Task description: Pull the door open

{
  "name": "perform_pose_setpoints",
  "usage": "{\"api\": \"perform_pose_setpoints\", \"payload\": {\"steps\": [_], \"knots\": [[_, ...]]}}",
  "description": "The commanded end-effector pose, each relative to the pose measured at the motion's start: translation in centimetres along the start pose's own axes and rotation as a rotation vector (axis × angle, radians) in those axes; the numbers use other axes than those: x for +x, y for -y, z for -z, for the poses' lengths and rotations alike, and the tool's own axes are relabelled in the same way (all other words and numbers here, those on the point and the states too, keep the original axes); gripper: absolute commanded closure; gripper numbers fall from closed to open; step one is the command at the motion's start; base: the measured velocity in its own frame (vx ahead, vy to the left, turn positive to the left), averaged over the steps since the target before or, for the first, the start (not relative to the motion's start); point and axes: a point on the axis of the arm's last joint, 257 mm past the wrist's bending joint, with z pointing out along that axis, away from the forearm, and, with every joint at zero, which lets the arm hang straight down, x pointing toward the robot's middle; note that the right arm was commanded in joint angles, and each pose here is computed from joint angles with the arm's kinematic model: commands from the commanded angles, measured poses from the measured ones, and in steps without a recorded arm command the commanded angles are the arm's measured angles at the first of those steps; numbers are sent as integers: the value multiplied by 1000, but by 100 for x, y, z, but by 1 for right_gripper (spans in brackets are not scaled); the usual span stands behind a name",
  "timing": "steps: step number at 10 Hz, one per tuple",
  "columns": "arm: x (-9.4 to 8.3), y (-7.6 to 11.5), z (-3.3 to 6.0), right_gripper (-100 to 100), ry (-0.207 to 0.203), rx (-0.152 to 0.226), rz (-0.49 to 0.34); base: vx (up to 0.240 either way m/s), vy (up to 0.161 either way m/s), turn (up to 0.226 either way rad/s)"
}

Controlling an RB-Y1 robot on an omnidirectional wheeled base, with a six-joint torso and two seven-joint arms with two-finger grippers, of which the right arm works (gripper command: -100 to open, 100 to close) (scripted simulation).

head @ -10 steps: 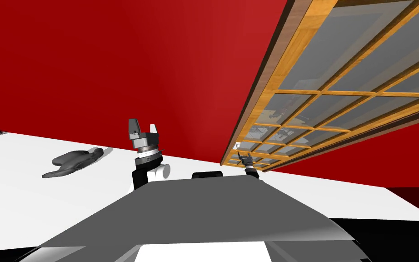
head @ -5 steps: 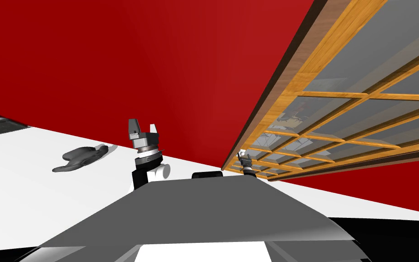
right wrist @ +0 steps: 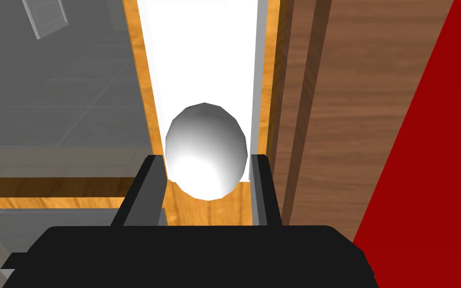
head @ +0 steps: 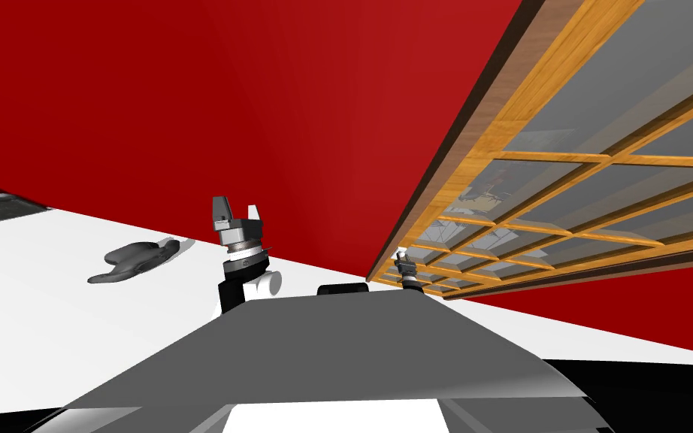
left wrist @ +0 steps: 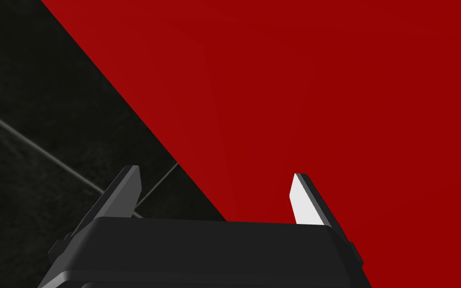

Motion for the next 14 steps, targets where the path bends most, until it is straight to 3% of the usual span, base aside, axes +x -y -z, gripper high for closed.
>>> {"api": "perform_pose_setpoints", "payload": {"steps": [1,8,14], "knots": [[-3,15,-2,100,0,2,1,0,0,0],[-57,-16,-81,100,22,0,-170,-34,-6,27],[-119,-42,-177,100,46,-3,-386,-51,-7,37]]}}
